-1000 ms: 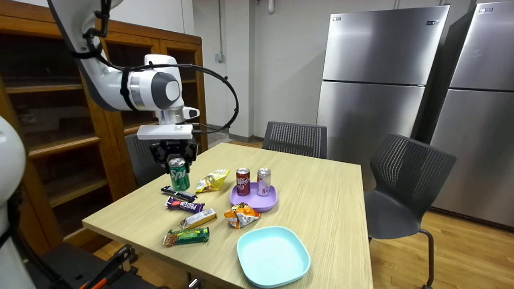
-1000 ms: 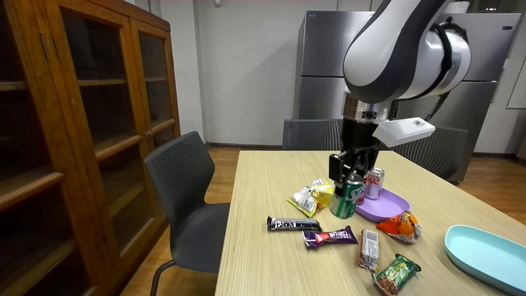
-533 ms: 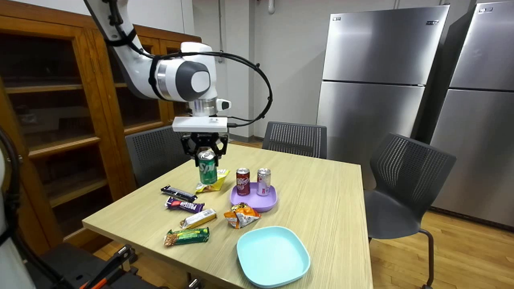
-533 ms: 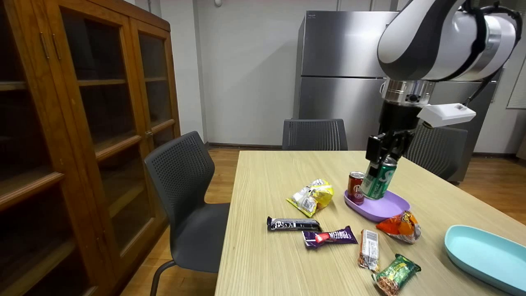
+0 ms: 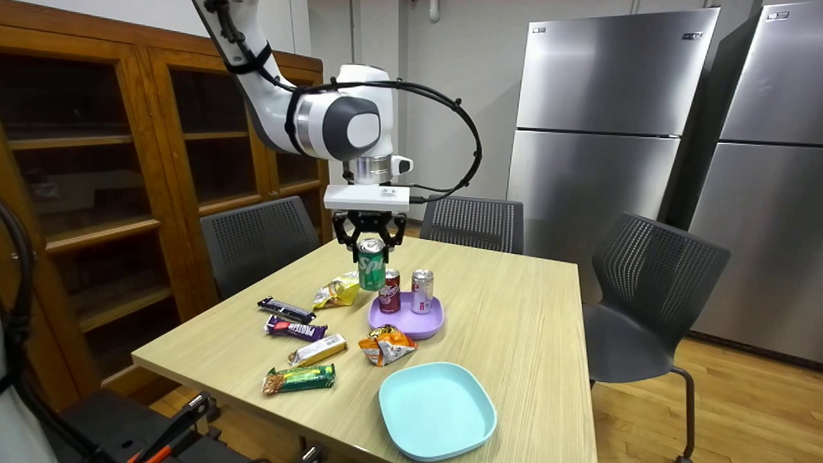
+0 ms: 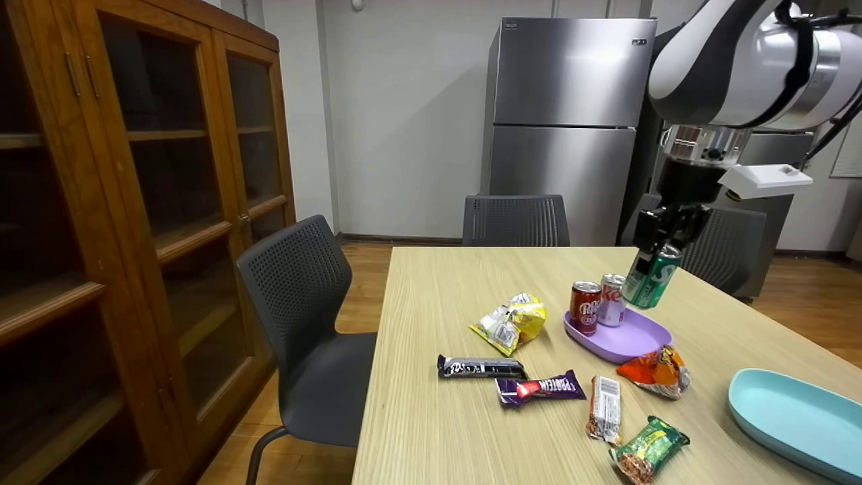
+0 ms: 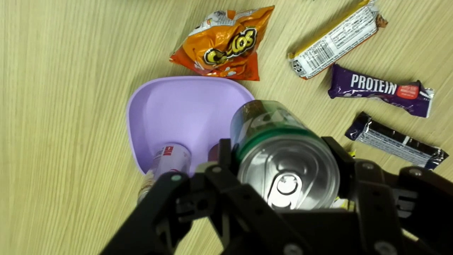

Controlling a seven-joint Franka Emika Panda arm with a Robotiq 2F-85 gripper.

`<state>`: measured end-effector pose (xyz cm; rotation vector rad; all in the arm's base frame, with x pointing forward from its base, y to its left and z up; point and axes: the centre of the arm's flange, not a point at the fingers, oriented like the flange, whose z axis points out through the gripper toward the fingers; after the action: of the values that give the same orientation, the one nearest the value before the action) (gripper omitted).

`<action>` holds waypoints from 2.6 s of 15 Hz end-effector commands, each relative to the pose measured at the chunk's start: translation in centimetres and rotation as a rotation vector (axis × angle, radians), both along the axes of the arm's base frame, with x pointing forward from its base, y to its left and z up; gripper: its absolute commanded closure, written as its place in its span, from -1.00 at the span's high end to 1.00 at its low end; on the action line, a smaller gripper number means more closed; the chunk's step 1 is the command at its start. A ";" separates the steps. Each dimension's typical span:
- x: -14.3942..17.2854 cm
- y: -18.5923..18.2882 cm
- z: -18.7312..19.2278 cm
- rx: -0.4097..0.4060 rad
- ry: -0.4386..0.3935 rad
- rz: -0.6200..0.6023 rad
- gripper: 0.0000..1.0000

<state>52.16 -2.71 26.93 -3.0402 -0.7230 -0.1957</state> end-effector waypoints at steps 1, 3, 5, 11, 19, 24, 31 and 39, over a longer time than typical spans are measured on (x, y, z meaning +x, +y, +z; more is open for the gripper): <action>3.5 -1.7 -0.8 0.008 0.016 -0.008 -0.23; 4.9 -2.1 -1.8 0.005 0.022 -0.019 -0.23; 6.3 -2.4 -2.9 0.003 0.030 -0.026 -0.23; 9.1 -2.8 -6.3 -0.031 0.075 -0.028 -0.23; 11.1 -3.3 -9.5 -0.075 0.132 -0.030 -0.23; 11.6 -3.4 -10.7 -0.078 0.151 -0.039 -0.23; 11.5 -3.4 -10.2 -0.074 0.158 -0.051 0.90; 8.9 -2.2 -3.1 -0.043 0.157 -0.060 1.00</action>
<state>63.56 -5.78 19.79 -3.0893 -0.6750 0.0385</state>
